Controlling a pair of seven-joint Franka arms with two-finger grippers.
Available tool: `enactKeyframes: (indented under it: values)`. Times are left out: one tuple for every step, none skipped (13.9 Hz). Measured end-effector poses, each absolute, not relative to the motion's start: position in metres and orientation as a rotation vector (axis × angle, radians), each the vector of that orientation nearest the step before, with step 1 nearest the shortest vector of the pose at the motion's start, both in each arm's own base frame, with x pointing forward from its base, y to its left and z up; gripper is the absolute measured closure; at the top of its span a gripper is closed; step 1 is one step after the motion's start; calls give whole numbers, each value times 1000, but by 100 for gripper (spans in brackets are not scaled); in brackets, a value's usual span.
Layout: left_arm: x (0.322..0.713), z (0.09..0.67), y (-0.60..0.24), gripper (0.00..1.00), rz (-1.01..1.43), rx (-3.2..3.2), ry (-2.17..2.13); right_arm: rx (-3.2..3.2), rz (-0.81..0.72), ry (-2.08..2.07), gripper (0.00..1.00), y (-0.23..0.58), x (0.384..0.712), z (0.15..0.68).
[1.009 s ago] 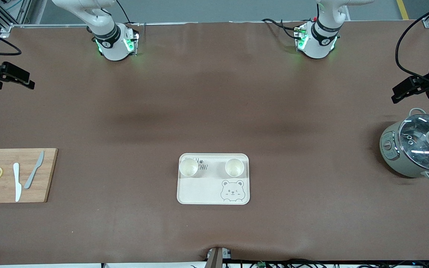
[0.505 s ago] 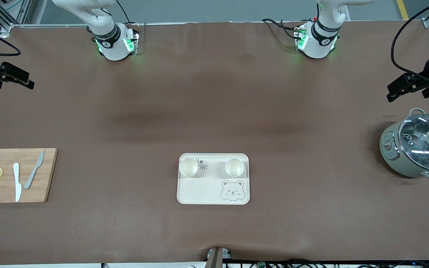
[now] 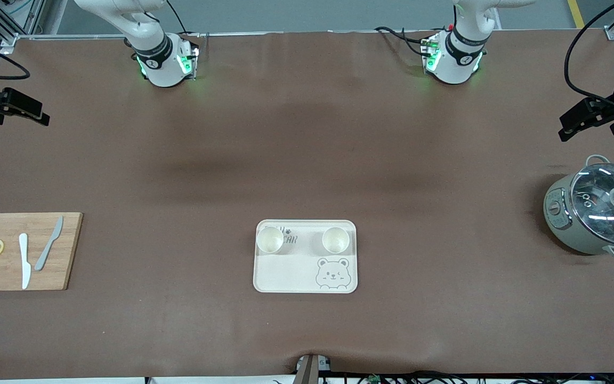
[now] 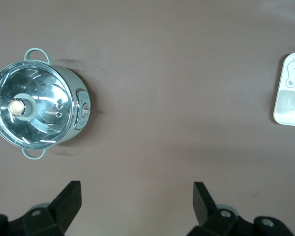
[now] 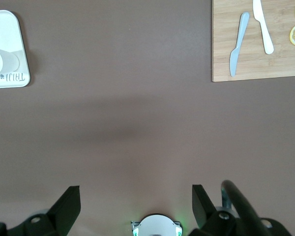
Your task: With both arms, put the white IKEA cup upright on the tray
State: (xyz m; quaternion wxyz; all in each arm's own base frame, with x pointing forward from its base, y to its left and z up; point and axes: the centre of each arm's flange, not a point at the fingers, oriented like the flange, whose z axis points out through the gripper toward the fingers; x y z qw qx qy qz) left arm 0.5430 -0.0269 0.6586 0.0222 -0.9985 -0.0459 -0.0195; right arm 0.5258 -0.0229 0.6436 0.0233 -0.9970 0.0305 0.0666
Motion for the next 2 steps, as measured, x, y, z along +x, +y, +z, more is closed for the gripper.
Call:
enactKeyframes:
  values:
    - [543,660,-27,0,-62,-3093,-143,-3086,207,97,0,-24,526,644]
    - [543,660,-27,0,-61,-3093,-143,-3086,207,98,0,-24,526,644]
